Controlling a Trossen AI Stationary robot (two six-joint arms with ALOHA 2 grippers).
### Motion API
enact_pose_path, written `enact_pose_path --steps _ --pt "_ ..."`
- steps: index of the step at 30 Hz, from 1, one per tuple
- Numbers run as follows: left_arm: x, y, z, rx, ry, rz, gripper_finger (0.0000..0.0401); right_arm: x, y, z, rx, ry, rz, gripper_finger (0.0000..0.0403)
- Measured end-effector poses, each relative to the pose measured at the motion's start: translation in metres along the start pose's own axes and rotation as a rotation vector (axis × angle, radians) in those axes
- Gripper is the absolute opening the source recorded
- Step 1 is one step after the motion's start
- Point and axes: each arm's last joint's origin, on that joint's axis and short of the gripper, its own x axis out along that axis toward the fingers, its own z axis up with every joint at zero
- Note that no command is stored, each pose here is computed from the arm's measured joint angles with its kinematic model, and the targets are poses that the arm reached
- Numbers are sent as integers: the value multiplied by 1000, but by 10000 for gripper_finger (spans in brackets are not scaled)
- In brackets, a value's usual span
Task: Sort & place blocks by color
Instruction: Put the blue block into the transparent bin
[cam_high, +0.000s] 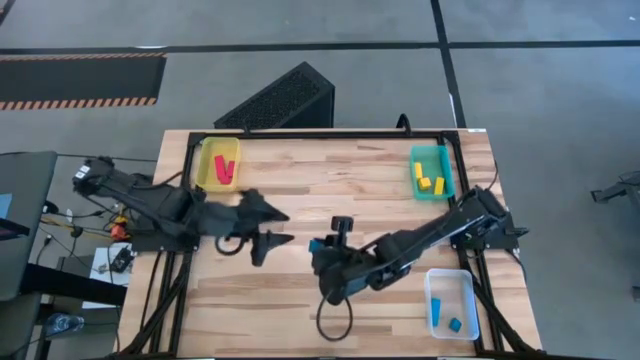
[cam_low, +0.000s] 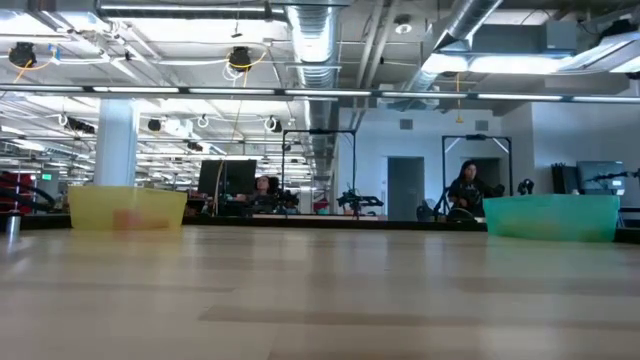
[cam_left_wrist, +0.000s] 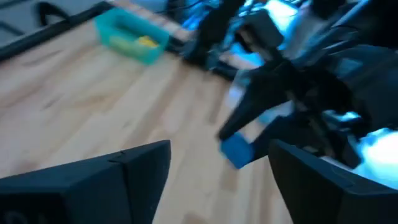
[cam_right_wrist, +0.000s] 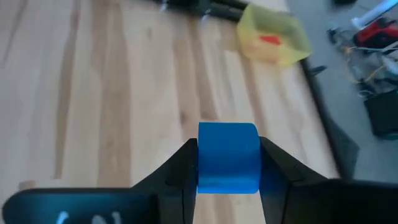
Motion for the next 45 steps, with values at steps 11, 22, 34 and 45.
enact_pose_path --steps 11,22,34,45 --pt "37 28 30 -133 29 -134 269 -36 -28 10 -108 -106 -166 126" --pt "114 35 43 -193 -29 -413 242 -30 -55 -3 -261 57 -209 120" --pt "130 84 59 -291 -43 -283 108 -56 -110 -46 -89 188 -155 119" --pt "65 94 91 -19 -348 1 55 -100 -86 -183 627 509 215 118"
